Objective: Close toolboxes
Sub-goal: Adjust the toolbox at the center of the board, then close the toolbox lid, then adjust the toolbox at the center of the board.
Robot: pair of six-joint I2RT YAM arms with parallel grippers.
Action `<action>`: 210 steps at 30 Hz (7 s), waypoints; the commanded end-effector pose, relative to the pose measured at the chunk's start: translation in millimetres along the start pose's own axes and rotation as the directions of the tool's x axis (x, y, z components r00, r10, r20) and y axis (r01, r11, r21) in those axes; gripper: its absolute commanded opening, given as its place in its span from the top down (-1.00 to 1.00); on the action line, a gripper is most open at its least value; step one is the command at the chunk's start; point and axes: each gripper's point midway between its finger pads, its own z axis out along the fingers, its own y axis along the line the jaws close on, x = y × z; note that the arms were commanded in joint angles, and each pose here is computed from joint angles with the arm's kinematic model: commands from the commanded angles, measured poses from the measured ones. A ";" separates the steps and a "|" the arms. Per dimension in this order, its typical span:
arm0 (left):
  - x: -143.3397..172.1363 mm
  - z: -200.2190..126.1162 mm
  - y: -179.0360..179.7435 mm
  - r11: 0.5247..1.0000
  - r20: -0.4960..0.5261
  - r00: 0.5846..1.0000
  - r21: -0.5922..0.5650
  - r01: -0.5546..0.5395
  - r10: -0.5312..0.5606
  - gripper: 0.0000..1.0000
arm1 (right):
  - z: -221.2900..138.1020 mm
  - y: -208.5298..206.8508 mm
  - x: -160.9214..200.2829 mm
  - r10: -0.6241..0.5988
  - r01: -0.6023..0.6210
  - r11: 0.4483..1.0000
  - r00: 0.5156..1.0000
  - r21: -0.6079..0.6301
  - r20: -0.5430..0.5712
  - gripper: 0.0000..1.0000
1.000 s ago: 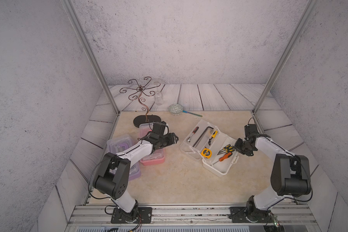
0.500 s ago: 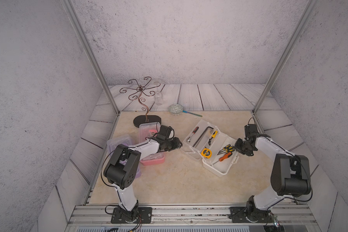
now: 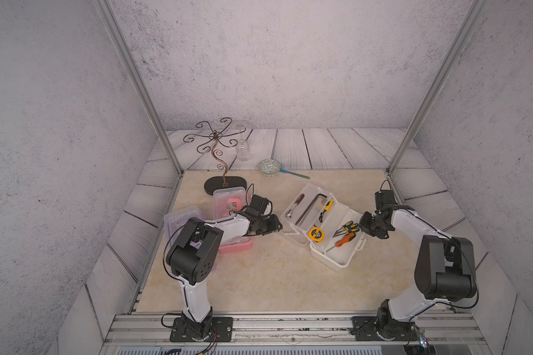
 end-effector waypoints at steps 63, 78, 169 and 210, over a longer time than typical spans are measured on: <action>-64.0 -82.8 -76.4 0.769 0.204 0.763 -0.375 -0.517 0.613 1.00 | 0.9 84.2 23.2 -0.021 -0.007 0.954 0.996 -0.299 -0.091 0.93; -41.6 -107.0 -122.5 0.549 0.274 0.478 -0.489 -0.678 0.835 1.00 | -0.9 142.5 28.7 -0.053 -0.005 0.839 0.995 -0.544 -0.090 0.66; -103.0 -72.3 -73.6 0.939 0.375 0.863 -0.070 -0.338 0.338 -0.89 | -32.8 253.7 42.6 -0.506 0.523 0.576 0.832 -0.628 0.228 -0.71; -106.4 -10.2 -84.2 0.919 0.203 0.931 0.196 -0.342 0.303 -0.89 | -75.5 274.6 163.0 -0.626 0.638 0.379 0.710 -0.670 0.322 -0.49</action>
